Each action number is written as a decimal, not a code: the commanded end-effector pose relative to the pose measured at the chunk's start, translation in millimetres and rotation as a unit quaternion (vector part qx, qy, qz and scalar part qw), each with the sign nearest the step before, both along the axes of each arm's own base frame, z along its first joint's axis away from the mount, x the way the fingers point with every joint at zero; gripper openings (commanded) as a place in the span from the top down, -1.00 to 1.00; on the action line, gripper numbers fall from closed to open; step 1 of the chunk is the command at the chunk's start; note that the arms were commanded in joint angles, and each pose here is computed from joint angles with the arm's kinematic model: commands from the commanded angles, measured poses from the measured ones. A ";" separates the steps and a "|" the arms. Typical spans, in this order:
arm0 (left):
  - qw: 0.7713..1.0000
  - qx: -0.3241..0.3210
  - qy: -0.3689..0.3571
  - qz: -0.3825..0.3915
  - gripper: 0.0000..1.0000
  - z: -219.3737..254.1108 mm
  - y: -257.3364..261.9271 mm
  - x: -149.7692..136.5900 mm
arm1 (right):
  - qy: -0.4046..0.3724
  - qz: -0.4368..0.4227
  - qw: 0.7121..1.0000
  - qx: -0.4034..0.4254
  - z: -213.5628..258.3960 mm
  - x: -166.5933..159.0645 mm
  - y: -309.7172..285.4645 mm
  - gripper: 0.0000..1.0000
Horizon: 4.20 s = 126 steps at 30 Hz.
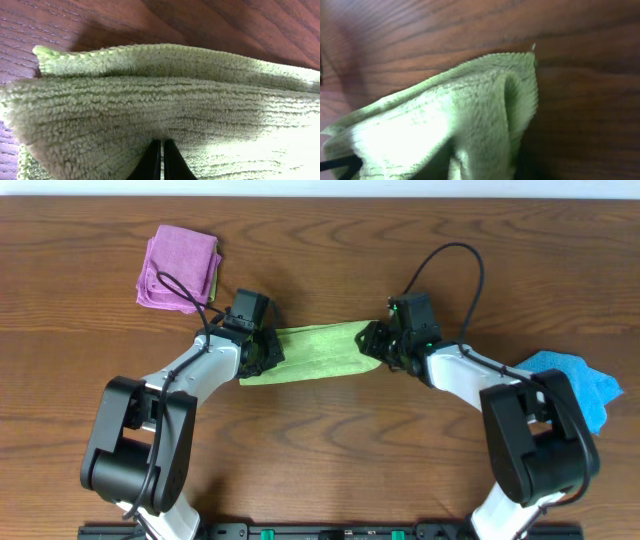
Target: Fold the cloth
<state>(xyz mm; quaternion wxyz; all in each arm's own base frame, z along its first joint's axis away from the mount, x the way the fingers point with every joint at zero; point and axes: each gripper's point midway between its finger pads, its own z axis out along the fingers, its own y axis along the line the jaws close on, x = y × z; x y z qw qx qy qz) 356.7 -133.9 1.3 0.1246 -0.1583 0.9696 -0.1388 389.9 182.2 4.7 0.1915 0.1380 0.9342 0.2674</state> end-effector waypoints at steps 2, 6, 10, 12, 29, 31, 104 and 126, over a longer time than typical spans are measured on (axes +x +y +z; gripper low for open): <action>1.000 0.008 -0.002 -0.001 0.88 -0.7 2.2 3.8 | -0.001 0.010 1.000 -0.006 -5.2 -2.2 1.8 0.97; 1.000 -0.006 0.001 -0.006 0.88 0.4 -2.9 2.3 | -0.057 0.012 0.998 0.009 40.8 8.5 2.8 0.97; 1.000 -0.020 0.004 -0.010 0.88 1.9 -7.9 1.5 | -0.102 0.029 0.994 0.033 83.7 7.0 15.7 0.97; 1.000 -0.021 0.004 -0.008 0.88 2.5 -8.2 2.2 | -0.119 0.040 0.991 0.039 99.0 3.9 24.8 0.98; 1.000 -0.027 -0.013 -0.009 0.88 18.8 -10.0 8.6 | -0.164 0.126 0.978 0.007 109.0 -6.9 121.7 0.97; 0.999 -0.026 -0.018 -0.010 0.88 24.6 -9.0 8.2 | -0.169 0.138 0.976 -0.001 105.8 -7.7 129.9 0.97; 0.986 -0.054 -0.091 0.132 -0.91 152.7 106.6 -35.7 | -0.123 0.300 0.927 -0.190 168.1 -87.4 6.7 -0.99; 0.968 -0.194 0.013 0.159 -0.90 69.4 62.8 -76.4 | -0.174 0.132 0.966 -0.140 138.9 -219.0 -93.7 -0.99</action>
